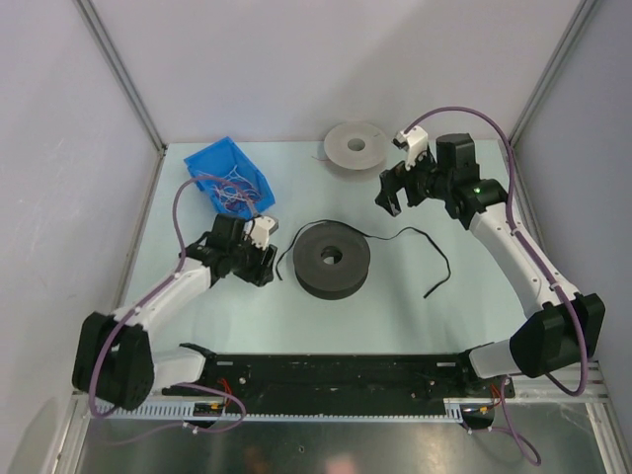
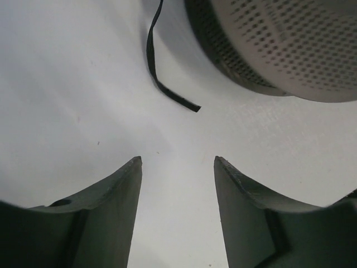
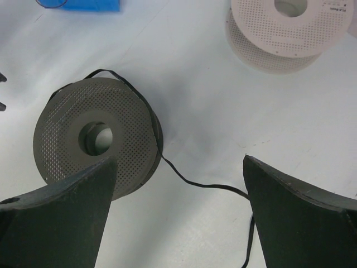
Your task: Wrap the cables
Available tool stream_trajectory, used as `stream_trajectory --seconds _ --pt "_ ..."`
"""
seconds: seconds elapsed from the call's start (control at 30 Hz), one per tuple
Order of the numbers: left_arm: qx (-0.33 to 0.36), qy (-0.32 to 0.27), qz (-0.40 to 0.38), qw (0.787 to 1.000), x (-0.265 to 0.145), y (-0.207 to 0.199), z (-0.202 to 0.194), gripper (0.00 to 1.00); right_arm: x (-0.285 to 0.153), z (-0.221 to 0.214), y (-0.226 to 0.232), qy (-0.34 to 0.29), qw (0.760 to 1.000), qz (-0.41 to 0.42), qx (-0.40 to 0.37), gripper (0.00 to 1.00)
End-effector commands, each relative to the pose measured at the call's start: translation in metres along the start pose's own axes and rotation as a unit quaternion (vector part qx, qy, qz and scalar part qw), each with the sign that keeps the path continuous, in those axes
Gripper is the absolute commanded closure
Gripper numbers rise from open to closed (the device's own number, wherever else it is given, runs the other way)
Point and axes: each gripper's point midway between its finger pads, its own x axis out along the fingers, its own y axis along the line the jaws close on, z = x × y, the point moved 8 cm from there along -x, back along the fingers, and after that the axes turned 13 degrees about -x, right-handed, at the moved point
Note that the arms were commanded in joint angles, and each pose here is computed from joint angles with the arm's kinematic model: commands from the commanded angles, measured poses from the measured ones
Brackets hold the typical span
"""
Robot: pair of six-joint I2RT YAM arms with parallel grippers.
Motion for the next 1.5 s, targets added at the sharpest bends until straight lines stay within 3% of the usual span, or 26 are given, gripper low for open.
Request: stream_trajectory --seconds 0.0,0.2,0.5,0.83,1.03,1.3,1.47 --pt "-0.059 -0.003 0.034 0.998 0.014 0.005 0.015 0.42 0.002 0.008 -0.008 -0.014 0.999 -0.029 -0.016 0.01" --pt "-0.115 0.001 0.086 0.99 0.031 0.007 0.024 0.45 0.004 0.004 -0.009 -0.005 0.999 -0.032 -0.011 0.0" --pt "-0.133 -0.013 0.142 0.981 0.058 0.0 0.037 0.48 0.005 0.003 -0.012 -0.004 0.999 -0.04 -0.01 0.01" --pt "-0.151 0.047 0.184 0.97 0.098 0.009 0.018 0.59 0.002 0.003 -0.015 -0.004 0.999 -0.047 -0.006 0.01" --pt "-0.157 0.058 0.176 0.97 0.101 0.009 0.014 0.64 0.0 -0.002 -0.018 -0.003 0.999 -0.053 0.0 0.01" --pt "-0.159 -0.026 0.113 0.98 0.076 -0.01 0.052 0.63 0.001 -0.003 -0.018 -0.001 0.999 -0.048 0.0 0.01" --pt "-0.157 -0.036 0.11 0.981 0.073 -0.014 0.056 0.63 0.003 -0.004 -0.018 -0.001 0.999 -0.044 0.001 0.01"
